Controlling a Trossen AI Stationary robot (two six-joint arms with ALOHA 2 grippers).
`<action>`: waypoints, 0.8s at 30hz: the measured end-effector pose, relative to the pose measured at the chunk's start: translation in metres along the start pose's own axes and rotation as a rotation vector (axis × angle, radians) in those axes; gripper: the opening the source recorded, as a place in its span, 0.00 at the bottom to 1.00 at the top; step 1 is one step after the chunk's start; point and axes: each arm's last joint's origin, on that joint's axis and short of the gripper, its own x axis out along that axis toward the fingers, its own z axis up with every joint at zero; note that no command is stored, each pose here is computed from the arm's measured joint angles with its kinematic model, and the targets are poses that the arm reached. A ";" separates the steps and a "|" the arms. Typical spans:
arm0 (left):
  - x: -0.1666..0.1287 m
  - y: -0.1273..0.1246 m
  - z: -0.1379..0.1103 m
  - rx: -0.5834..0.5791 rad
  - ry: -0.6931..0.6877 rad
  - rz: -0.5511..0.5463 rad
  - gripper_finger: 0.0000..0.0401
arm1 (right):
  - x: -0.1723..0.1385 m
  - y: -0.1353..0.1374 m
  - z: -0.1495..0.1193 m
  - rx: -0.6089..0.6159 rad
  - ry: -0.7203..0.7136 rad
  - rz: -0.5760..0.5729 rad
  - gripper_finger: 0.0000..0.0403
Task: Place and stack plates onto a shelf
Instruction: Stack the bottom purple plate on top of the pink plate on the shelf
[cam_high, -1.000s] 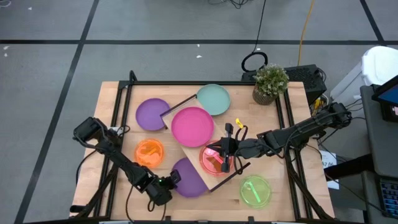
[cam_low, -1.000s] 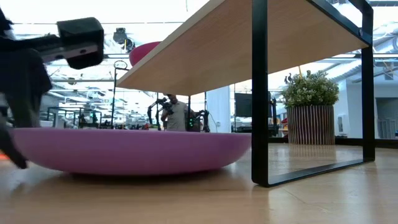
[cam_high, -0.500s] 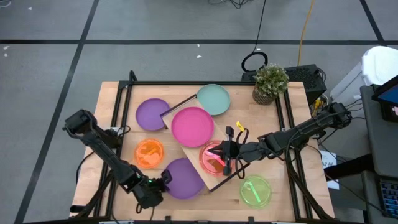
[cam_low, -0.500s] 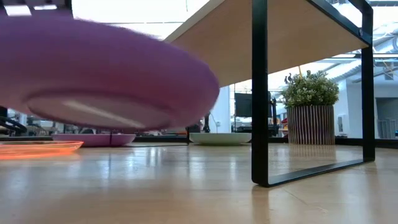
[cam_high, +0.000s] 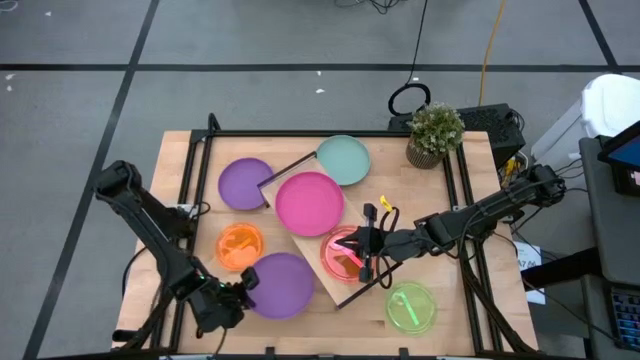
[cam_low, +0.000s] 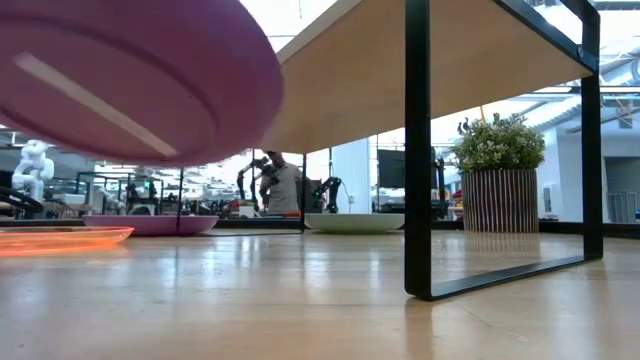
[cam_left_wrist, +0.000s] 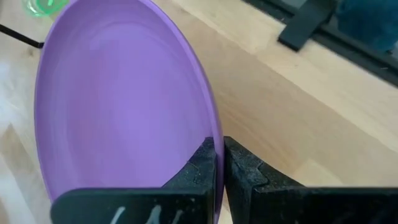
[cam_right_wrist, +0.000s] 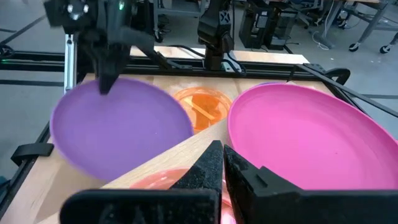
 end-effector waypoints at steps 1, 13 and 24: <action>-0.005 0.000 0.000 -0.007 0.002 -0.003 0.04 | 0.000 0.000 0.000 -0.001 0.001 0.000 0.00; -0.048 0.003 0.022 -0.009 0.006 -0.028 0.04 | 0.000 0.000 -0.001 -0.007 0.006 -0.001 0.00; -0.091 0.017 0.047 0.005 -0.016 -0.002 0.04 | -0.001 0.000 0.000 -0.037 0.006 -0.001 0.00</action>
